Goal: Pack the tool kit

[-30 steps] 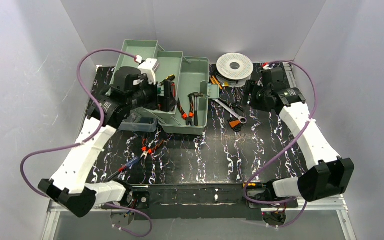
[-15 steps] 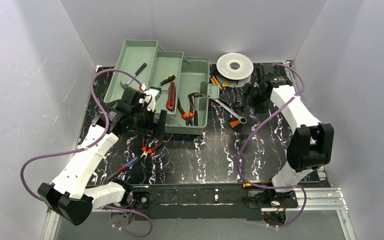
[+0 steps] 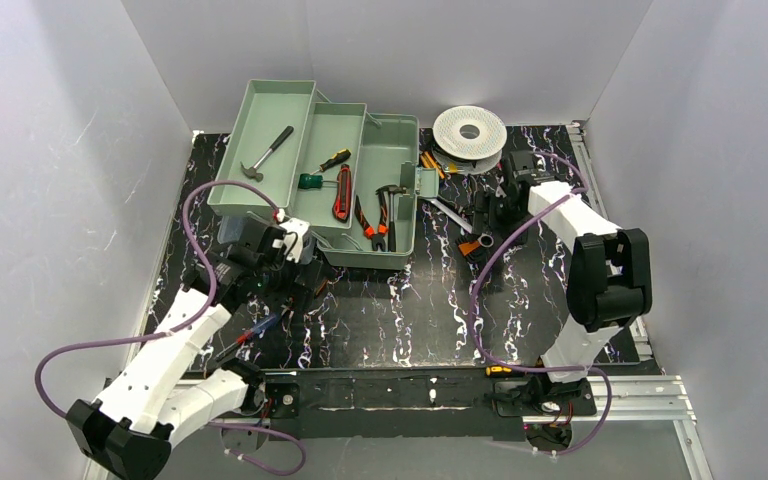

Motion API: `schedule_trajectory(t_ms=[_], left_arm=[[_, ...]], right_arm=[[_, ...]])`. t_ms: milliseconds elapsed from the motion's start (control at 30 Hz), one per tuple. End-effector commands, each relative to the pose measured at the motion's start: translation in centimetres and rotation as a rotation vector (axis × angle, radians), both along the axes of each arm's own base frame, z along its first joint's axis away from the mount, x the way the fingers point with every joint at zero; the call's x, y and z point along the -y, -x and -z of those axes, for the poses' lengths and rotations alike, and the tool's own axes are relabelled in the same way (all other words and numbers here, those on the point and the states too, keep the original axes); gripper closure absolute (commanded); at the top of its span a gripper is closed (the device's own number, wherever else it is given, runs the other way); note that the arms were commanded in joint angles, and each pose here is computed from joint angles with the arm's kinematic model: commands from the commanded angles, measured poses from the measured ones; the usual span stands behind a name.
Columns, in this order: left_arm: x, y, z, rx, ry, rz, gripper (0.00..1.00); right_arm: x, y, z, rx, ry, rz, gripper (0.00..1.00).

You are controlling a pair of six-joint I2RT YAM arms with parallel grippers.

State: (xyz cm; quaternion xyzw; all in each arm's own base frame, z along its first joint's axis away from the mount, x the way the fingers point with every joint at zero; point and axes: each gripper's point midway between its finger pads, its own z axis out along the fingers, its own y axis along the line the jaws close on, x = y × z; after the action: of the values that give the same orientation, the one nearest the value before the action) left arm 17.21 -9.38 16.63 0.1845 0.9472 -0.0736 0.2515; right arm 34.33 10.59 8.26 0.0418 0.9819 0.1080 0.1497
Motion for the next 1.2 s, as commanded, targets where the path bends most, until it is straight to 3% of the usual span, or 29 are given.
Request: schedule_trajectory(t_ms=[0,267,467,567,633,800,967,1167], left_arm=[[-1.1,-1.7,1.4,0.100,-0.068,0.011,0.01],[0.1,-3.5,4.9,0.088,-0.128,0.233,0.00],[0.4,-4.4,7.7,0.074,-0.128,0.256,0.00],[2.0,-3.8,9.4,0.050,-0.046,0.309,0.10],[1.8,-4.1,10.4,0.058,-0.061,0.295,0.13],[2.1,-4.5,10.9,0.071,-0.073,0.338,0.31],[3.7,-4.4,11.9,0.074,-0.050,0.421,0.32],[2.8,-5.4,14.4,0.059,-0.121,0.366,0.33]], right_arm=[[-0.3,0.4,-0.6,0.080,-0.022,-0.029,0.16],[0.1,1.9,-0.8,0.139,-0.018,-0.031,0.16],[0.2,2.2,-1.0,0.151,-0.018,-0.029,0.17],[0.2,2.2,-1.1,0.156,-0.017,-0.027,0.17],[0.2,2.2,-1.2,0.157,-0.016,-0.027,0.18],[0.1,2.1,-1.5,0.163,-0.025,-0.021,0.18],[-0.3,2.1,-1.8,0.157,-0.047,-0.016,0.19],[-0.6,2.1,-2.1,0.155,-0.067,-0.014,0.19]])
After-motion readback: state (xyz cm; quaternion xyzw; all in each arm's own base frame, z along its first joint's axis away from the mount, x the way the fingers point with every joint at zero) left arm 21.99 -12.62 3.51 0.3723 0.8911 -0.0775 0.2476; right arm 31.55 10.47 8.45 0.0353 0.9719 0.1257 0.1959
